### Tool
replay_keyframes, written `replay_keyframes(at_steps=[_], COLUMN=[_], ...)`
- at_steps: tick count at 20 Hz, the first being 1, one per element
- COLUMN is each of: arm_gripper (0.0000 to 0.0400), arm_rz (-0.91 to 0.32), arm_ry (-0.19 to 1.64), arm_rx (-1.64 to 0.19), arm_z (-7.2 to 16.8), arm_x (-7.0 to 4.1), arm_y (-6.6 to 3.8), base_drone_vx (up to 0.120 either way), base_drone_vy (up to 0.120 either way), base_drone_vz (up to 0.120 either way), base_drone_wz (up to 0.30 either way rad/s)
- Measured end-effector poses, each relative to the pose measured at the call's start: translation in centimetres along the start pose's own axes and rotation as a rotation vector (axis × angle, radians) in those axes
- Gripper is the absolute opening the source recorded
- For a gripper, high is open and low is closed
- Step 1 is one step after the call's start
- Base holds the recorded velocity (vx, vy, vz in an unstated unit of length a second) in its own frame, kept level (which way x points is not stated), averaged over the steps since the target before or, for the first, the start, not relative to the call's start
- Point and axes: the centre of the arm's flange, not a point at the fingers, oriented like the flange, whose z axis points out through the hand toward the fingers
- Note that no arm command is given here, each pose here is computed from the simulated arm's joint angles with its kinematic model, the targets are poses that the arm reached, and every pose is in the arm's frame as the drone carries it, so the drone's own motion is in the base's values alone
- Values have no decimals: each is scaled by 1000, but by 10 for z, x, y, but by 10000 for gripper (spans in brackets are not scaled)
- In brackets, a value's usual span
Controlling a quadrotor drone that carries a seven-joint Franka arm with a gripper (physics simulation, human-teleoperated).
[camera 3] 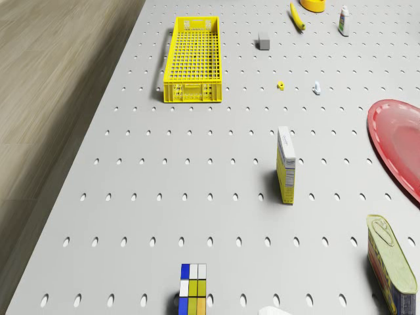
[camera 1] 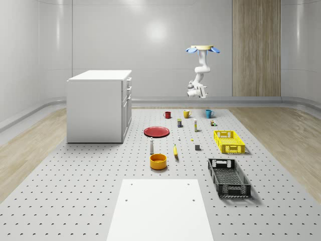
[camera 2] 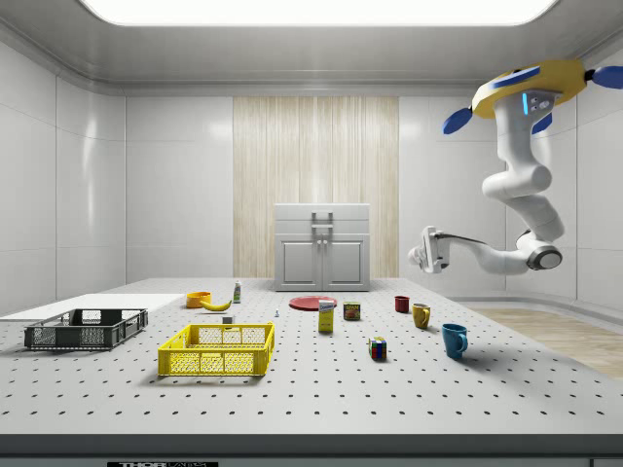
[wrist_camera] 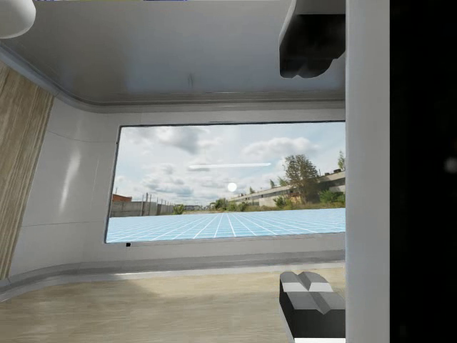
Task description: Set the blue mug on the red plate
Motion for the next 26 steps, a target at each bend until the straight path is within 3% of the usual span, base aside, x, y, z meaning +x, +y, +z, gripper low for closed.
replay_keyframes(at_steps=[4,8,12,15,19,26], arm_gripper=[400,400,400,400,400,400], arm_rz=[-14,-26,-34,-38,-41,-43], arm_ry=[462,778,950,1021,1071,1106], arm_rx=[-465,-781,-949,-1017,-1065,-1097], arm_z=[21,55,77,86,93,98], arm_x=[-43,-63,-70,-71,-72,-73], arm_y=[-42,-62,-67,-68,-69,-69], base_drone_vx=[0,0,0,-120,-120,-46], base_drone_vy=[0,0,0,0,0,0], base_drone_vz=[-120,-120,-120,-120,-120,-120], base_drone_wz=[0,0,0,0,0,0])
